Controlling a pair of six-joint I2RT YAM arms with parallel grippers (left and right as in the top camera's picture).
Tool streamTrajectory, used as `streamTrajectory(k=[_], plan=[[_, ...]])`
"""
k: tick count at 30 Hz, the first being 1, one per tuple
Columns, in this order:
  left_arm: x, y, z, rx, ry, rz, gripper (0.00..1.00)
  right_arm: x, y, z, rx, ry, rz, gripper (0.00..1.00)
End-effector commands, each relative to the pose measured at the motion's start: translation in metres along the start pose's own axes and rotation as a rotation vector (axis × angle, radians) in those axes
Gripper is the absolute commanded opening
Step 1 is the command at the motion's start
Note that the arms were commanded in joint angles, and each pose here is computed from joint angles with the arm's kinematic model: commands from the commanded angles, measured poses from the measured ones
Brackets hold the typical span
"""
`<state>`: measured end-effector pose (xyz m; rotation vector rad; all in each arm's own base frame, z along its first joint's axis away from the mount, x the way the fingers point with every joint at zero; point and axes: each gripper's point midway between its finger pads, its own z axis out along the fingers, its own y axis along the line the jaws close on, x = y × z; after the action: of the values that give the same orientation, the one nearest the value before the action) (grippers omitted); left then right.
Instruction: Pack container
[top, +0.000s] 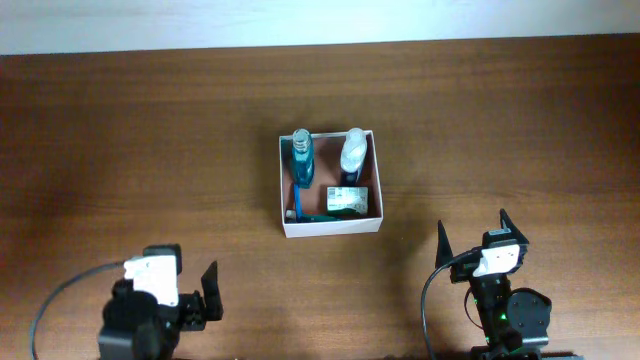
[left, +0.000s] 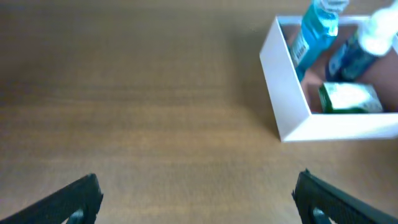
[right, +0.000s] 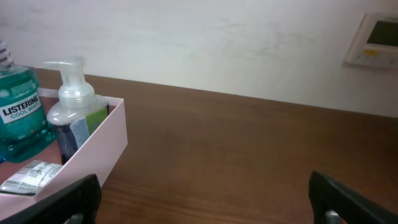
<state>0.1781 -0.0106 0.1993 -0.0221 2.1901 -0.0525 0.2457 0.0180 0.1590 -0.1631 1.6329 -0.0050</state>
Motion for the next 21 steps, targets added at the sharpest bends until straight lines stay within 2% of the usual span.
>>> streamTrajectory(k=[1, 8, 11, 14, 19, 21], plan=[[0.016, 0.006, 0.018, -0.022, -0.077, 0.022, 1.0, 0.001, -0.001, 0.0, 0.007, 0.0, 0.0, 0.99], [-0.022, 0.003, 0.046, -0.039, -0.479, 0.175, 1.0, 0.001, -0.001, 0.0, 0.007, 0.0, 0.0, 0.99], [-0.031, 0.001, 0.054, -0.049, -0.604, 0.195, 1.0, 0.001, -0.001, 0.0, 0.007, 0.0, 0.0, 0.99], [-0.027, -0.001, 0.064, -0.043, -0.655, 0.193, 1.0, 0.001, -0.001, 0.0, 0.007, 0.0, 0.0, 0.99], [-0.004, -0.002, 0.08, -0.029, -0.54, 0.229, 1.0, 0.001, -0.001, 0.0, 0.007, 0.0, 0.0, 0.99], [-0.004, -0.004, 0.079, -0.022, -0.544, 0.235, 1.0, 0.001, -0.001, 0.0, 0.007, 0.0, 0.0, 0.99]])
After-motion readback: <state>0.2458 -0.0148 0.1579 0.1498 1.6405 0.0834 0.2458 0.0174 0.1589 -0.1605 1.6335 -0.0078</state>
